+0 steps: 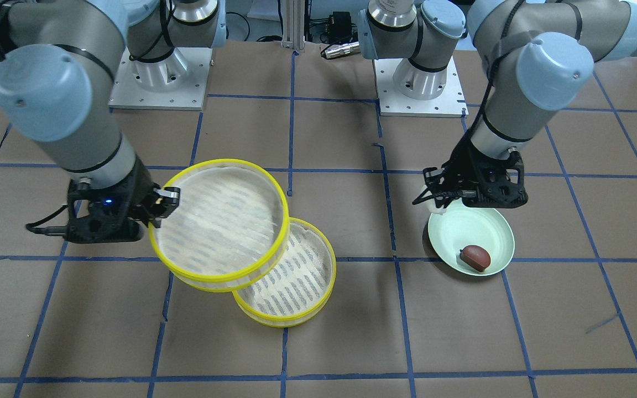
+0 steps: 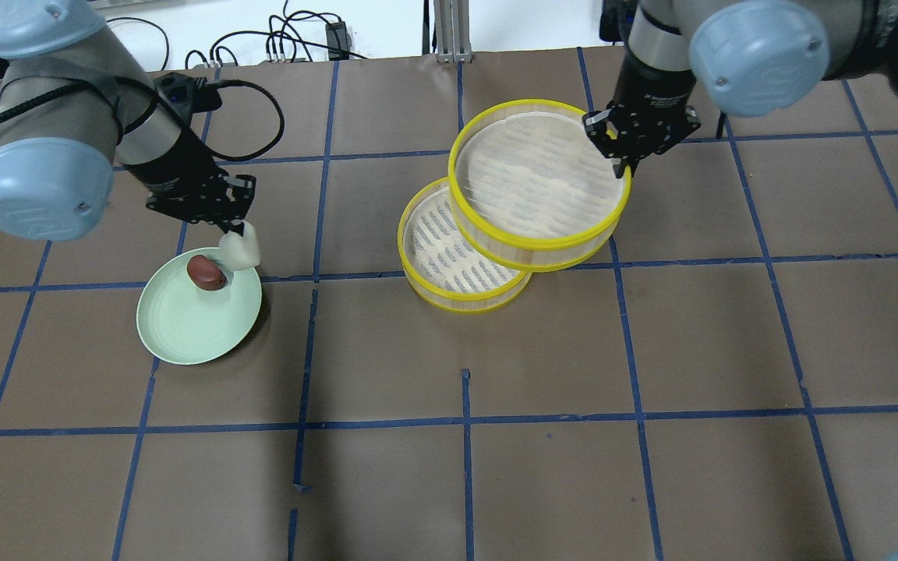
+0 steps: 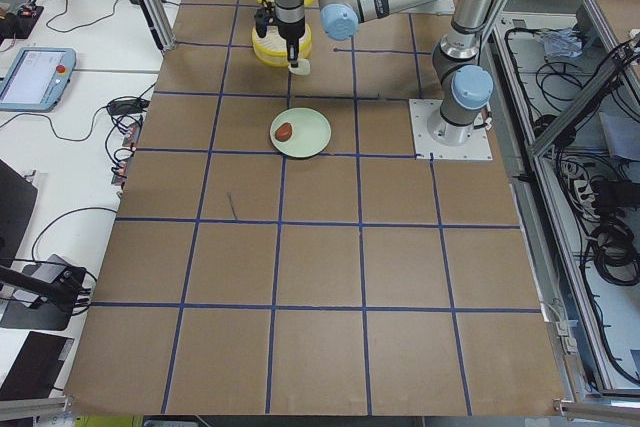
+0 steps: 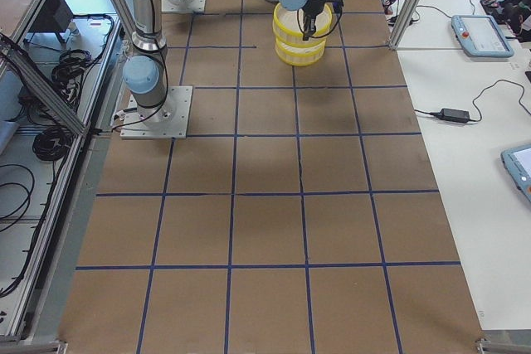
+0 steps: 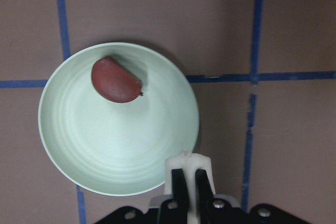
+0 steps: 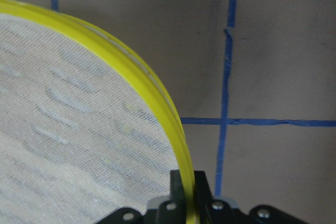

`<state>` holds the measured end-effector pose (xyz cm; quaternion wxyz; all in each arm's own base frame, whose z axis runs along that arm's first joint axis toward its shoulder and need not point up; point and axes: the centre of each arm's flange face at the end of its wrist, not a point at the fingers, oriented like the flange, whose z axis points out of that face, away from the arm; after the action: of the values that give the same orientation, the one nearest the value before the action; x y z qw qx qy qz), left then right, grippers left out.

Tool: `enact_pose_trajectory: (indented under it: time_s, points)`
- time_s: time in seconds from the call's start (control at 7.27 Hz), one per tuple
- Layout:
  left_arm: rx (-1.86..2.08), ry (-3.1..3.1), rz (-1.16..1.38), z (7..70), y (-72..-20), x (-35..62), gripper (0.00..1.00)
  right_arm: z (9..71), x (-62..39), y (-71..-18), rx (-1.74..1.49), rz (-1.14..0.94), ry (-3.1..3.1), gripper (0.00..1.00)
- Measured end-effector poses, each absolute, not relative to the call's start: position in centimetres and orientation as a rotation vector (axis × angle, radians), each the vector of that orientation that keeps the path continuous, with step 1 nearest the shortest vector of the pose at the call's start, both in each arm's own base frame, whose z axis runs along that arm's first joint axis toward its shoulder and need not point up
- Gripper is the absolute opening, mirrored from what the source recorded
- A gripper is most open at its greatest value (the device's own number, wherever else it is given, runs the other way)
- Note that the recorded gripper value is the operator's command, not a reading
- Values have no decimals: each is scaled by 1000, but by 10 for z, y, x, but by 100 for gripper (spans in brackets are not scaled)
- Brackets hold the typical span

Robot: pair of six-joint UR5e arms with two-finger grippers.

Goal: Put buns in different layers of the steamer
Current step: 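Lift the top tier off and set it aside while left lifts the bun, then lower the white bun into the bottom tier and open the left gripper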

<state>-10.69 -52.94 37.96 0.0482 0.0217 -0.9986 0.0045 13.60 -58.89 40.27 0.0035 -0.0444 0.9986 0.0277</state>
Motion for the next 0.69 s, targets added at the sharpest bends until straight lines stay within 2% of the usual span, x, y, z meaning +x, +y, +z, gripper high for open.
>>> enact_pose_trajectory:
  time_s: [0.41, 0.55, 0.69]
  points:
    - [202, -2876, 182, 328, -566, -228, 1, 401, 60, -605, -465, 83, 3137, 5]
    - [219, -2847, 220, 297, -573, -263, 18, 394, 54, -607, -487, 94, 3134, 5]
    - [241, -2829, 232, 273, -575, -286, 99, 389, 51, -607, -491, 104, 3133, 5]
